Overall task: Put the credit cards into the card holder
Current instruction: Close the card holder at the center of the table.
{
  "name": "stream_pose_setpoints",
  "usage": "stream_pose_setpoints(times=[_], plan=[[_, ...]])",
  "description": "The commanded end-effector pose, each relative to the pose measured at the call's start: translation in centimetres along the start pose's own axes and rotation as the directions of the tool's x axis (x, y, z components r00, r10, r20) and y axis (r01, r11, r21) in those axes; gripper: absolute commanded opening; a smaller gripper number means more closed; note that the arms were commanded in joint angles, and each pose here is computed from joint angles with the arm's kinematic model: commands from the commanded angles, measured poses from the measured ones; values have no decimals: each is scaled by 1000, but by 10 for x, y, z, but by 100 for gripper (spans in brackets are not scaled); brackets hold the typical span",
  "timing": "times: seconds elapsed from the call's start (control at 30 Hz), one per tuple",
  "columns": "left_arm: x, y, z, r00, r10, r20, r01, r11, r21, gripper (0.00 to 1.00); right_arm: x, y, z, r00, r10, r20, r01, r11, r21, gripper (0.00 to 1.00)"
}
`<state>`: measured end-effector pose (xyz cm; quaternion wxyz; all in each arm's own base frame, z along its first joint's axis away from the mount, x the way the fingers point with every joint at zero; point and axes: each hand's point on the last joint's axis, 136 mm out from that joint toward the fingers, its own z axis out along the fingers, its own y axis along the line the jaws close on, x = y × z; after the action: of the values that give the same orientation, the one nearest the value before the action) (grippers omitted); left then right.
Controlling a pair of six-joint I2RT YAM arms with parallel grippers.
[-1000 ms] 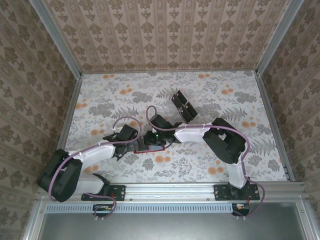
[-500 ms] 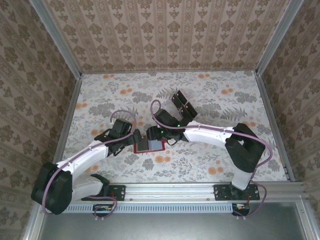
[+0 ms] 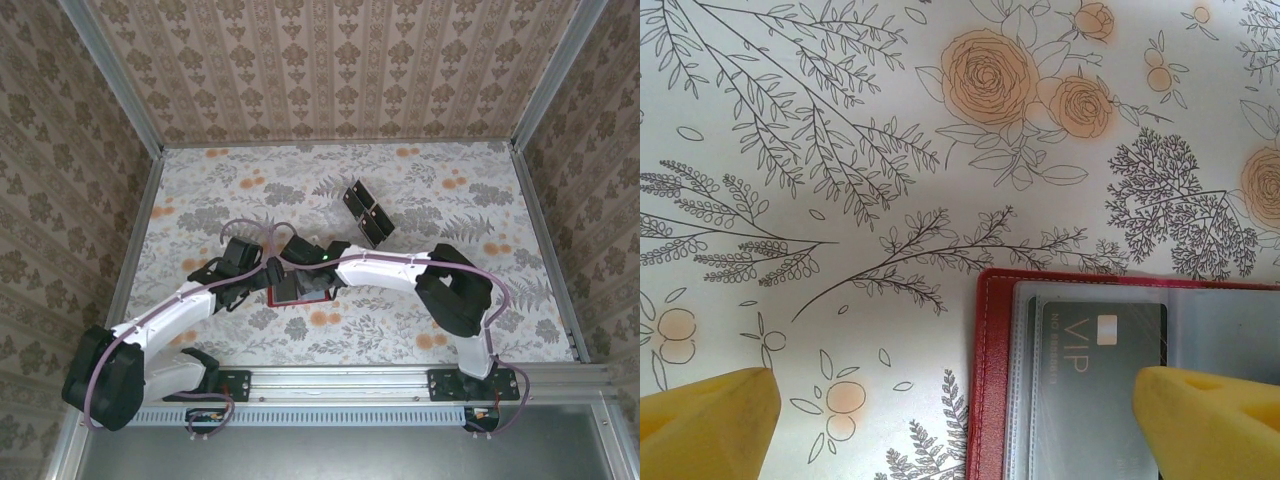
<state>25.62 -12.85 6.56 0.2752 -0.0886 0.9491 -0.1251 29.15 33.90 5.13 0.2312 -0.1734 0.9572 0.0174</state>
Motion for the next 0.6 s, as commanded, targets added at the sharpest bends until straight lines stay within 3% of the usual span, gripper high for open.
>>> stream_pose_setpoints(times=[0.0,0.57], plan=[[1,4,-1,1000,-21,5,21,1000,-3,100,5,-22,4,997,-68,-29,71,988,137,64],[6,8,2,1000,-26,1,26,1000,-3,100,9,-34,18,993,-109,-40,115,969,221,49]])
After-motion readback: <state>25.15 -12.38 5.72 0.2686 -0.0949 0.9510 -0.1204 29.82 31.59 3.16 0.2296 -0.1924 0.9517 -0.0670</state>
